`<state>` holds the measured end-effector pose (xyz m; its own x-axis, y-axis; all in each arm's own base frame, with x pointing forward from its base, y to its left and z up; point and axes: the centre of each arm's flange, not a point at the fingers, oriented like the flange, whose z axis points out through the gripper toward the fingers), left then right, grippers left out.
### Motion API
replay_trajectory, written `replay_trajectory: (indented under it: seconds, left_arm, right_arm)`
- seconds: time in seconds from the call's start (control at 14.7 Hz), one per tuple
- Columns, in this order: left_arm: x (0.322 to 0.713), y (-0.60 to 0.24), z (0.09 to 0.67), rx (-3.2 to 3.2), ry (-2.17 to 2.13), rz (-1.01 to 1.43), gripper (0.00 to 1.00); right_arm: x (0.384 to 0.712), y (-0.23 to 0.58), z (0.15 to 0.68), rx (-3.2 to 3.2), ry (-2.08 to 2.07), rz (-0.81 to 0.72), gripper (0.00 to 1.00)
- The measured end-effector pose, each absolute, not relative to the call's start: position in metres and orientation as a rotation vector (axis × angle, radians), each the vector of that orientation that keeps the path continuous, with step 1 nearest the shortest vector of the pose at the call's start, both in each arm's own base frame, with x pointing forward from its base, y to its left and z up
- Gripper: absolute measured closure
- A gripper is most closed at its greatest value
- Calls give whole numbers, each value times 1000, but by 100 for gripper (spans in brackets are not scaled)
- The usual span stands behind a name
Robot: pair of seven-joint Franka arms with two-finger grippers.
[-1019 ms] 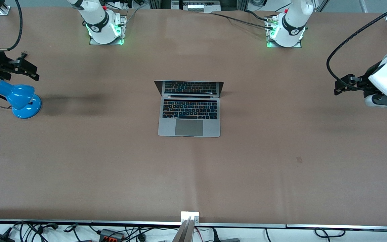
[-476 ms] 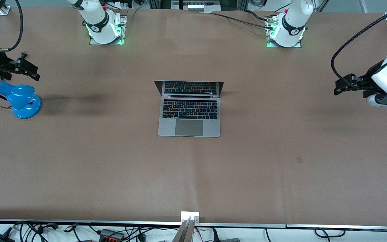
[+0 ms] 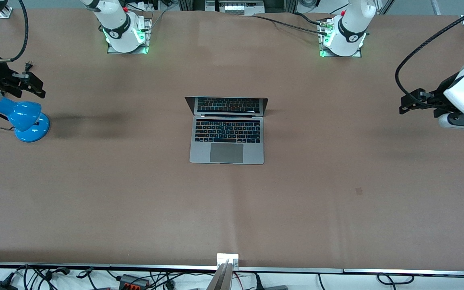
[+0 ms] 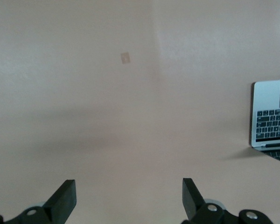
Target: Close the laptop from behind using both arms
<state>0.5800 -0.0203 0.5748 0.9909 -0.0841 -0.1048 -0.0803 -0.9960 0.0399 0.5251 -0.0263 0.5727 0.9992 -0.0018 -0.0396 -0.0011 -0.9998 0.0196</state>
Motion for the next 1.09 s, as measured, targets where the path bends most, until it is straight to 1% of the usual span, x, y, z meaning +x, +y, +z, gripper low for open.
replay_trajectory:
  seconds: [0.07,0.14,0.2,0.34,0.41,0.48,0.54,0.61,0.68,0.75,0.82,0.95,1.02,1.09]
  left_arm:
    - [581,-23,570,3097,-134,-189,0]
    - [582,-23,565,3096,-136,-205,0]
    - [584,-23,561,3095,-135,-219,0]
    - [587,-23,551,3093,-134,-250,0]
    - [588,-23,546,3091,-134,-265,0]
    - [590,-24,542,3090,-136,-278,0]
    - [591,-24,539,3089,-139,-286,0]
    - [591,-25,538,3089,-143,-290,5]
    - [591,-26,537,3088,-148,-296,15]
    - [590,-29,536,3086,-156,-312,27]
    - [587,-32,536,3081,-168,-339,37]
    - [582,-43,533,3071,-198,-399,56]
    - [579,-46,532,3065,-208,-424,63]
    - [577,-50,532,3051,-214,-448,76]
  right_arm:
    - [525,-26,572,3121,-2,-63,52]
    - [525,-26,571,3121,-2,-66,52]
    - [525,-26,570,3122,-1,-70,58]
    - [526,-20,568,3122,17,-77,79]
    - [526,-13,566,3121,37,-82,93]
    - [527,-4,564,3120,62,-91,97]
    - [528,6,560,3118,91,-104,98]
    - [528,16,557,3115,122,-118,99]
    - [528,26,553,3112,149,-134,99]
    - [529,35,549,3109,173,-151,99]
    - [529,43,546,3108,195,-167,99]
    - [529,57,539,3114,230,-195,99]
    - [529,65,536,3121,248,-210,99]
    - [528,74,532,3125,271,-231,99]
